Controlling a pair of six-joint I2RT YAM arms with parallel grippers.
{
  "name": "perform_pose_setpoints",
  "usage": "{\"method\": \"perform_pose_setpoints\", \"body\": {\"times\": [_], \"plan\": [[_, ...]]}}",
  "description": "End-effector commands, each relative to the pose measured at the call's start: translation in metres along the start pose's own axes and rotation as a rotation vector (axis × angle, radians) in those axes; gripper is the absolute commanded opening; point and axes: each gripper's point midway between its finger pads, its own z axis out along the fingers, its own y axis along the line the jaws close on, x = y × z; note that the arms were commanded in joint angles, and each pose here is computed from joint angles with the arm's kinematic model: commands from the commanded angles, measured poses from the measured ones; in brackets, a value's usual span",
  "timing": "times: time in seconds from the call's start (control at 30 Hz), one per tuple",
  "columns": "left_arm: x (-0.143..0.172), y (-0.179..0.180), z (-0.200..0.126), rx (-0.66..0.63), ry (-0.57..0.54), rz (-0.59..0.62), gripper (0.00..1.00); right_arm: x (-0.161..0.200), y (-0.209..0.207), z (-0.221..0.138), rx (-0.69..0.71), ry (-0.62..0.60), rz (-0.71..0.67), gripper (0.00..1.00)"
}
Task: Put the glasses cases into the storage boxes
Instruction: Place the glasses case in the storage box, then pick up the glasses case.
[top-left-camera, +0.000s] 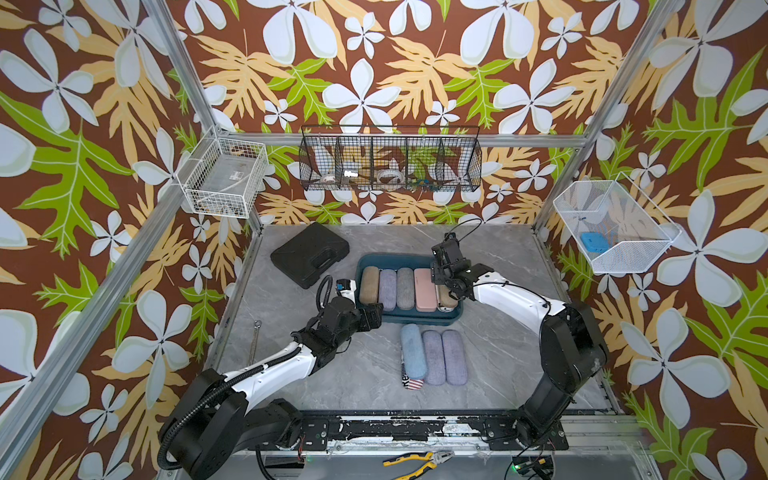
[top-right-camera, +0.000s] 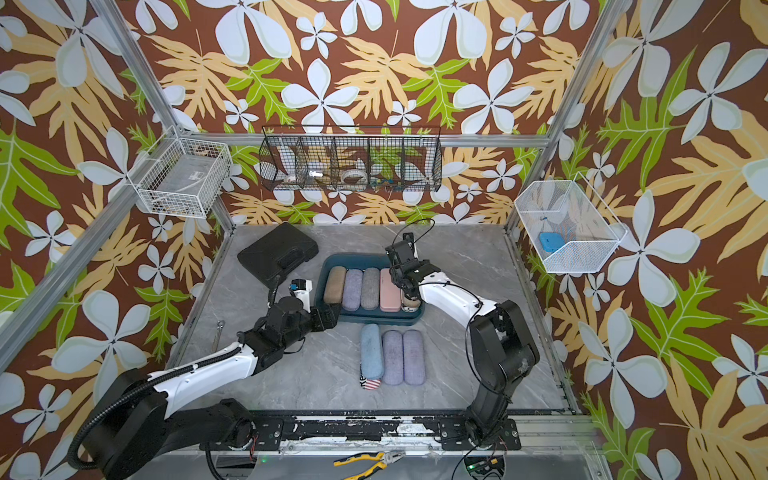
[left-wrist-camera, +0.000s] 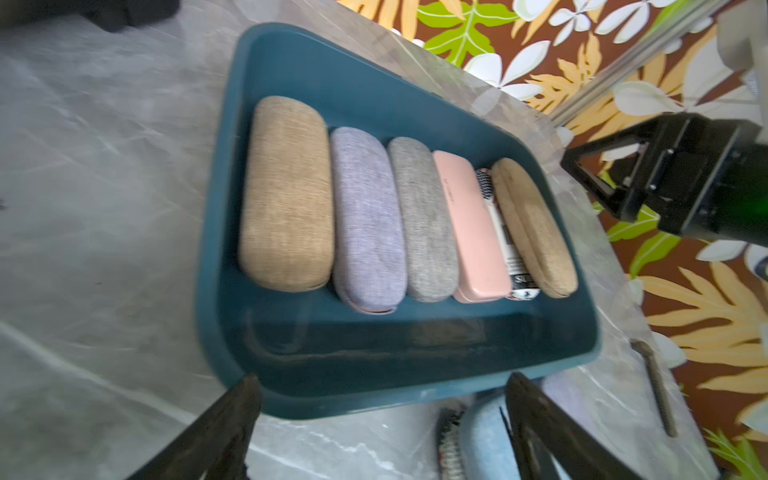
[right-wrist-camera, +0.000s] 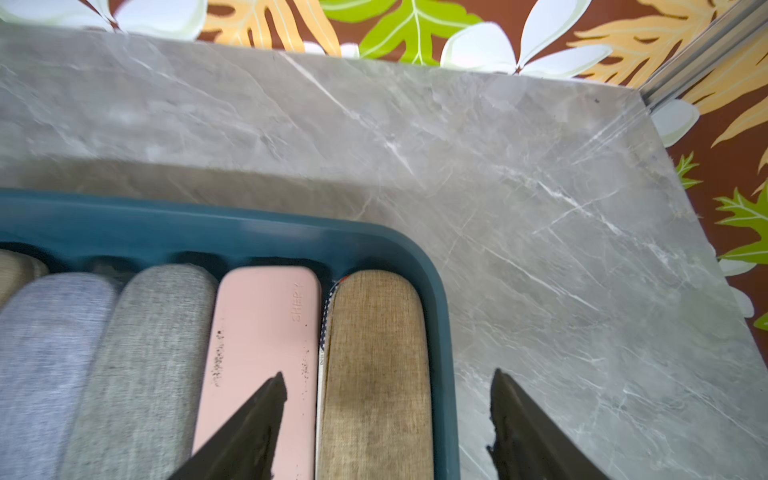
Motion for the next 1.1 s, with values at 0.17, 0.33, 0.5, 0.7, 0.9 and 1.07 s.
{"method": "perform_pose_setpoints", "body": {"times": [0.17,0.33,0.5,0.7,0.9,1.07], "plan": [[0.03,-0.029,0.013,0.021,0.111,-0.112,0.93,-0.007,-0.018,-0.023,0.024,-0.066,0.007,0.78],[0.051,-0.041,0.022,0.012,0.174,-0.109,0.94,0.005,-0.032,-0.034,0.042,-0.082,0.013,0.78],[0.063,-0.055,0.026,-0.006,0.215,-0.075,0.92,0.022,-0.044,-0.039,0.046,-0.083,0.047,0.78],[0.076,-0.059,0.028,-0.051,0.291,-0.002,0.92,0.036,-0.067,-0.045,0.055,-0.093,0.099,0.77],[0.105,-0.066,0.029,-0.09,0.38,0.075,0.92,0.046,-0.083,-0.05,0.054,-0.099,0.127,0.77],[0.12,-0.069,0.029,-0.129,0.431,0.122,0.93,0.054,-0.095,-0.05,0.048,-0.096,0.15,0.77]]}}
